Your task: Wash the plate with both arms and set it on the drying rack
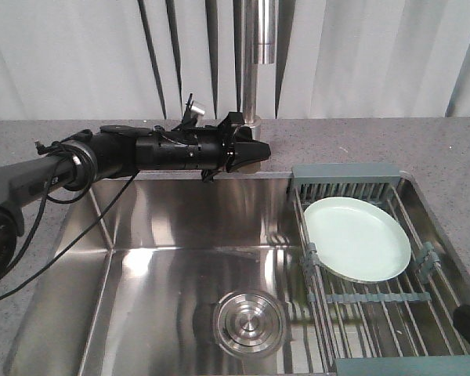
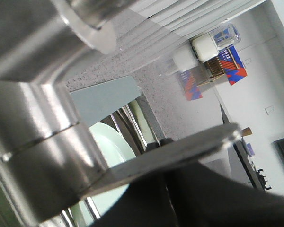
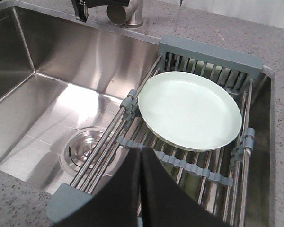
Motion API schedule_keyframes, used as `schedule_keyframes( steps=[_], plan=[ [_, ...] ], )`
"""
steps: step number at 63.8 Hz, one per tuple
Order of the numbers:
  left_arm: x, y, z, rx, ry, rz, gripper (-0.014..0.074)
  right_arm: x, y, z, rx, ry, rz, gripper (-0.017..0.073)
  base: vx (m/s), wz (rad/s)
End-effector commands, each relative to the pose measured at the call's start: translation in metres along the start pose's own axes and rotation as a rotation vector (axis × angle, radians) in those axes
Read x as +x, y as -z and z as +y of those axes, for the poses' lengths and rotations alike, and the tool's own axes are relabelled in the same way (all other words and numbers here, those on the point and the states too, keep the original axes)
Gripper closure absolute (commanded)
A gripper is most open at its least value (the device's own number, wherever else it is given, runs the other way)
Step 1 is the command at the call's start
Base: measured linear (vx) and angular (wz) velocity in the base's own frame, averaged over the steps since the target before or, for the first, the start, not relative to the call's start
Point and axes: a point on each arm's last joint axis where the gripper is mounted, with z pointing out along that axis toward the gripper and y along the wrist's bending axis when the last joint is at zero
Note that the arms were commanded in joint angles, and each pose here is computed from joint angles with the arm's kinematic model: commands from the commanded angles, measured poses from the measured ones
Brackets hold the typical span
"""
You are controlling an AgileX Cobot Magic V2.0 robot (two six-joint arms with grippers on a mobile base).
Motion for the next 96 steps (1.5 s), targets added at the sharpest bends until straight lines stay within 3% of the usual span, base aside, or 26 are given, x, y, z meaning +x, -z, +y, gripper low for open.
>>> schedule_keyframes(
  steps=[1, 18, 29, 39, 64, 71, 86, 96],
  plan=[
    [-0.029, 0.021, -0.044, 0.104, 0.009, -0.16, 0.0601, -0.013, 0.003, -0.003, 0.03, -0.008, -0.079, 0.0568, 0.0, 0.0],
    [-0.03, 0.022, -0.046, 0.109, 0.004, -0.159, 0.0601, -0.013, 0.003, -0.003, 0.03, -0.008, -0.079, 0.0568, 0.0, 0.0],
    [-0.04, 0.024, -0.066, 0.152, -0.054, -0.177, 0.0601, -0.013, 0.003, -0.003, 0.029, -0.008, -0.078, 0.0568, 0.0, 0.0],
    [-0.045, 0.027, -0.085, 0.206, -0.057, -0.164, 0.0601, -0.013, 0.003, -0.003, 0.029, -0.008, -0.078, 0.0568, 0.0, 0.0],
    [-0.044, 0.053, -0.1, 0.271, -0.105, -0.04, 0.0601, -0.013, 0.003, -0.003, 0.028, -0.008, -0.076, 0.0568, 0.0, 0.0],
    [-0.044, 0.072, -0.112, 0.215, -0.151, 0.013, 0.0601, -0.013, 0.003, -0.003, 0.028, -0.008, -0.076, 0.0568, 0.0, 0.0],
    [-0.038, 0.118, -0.138, -0.015, -0.252, 0.131, 0.0601, -0.013, 0.003, -0.003, 0.028, -0.008, -0.076, 0.0568, 0.0, 0.0],
    [-0.028, 0.145, -0.165, -0.281, -0.405, 0.16, 0.0601, -0.013, 0.003, -0.003, 0.028, -0.008, -0.076, 0.0568, 0.0, 0.0]
  ],
)
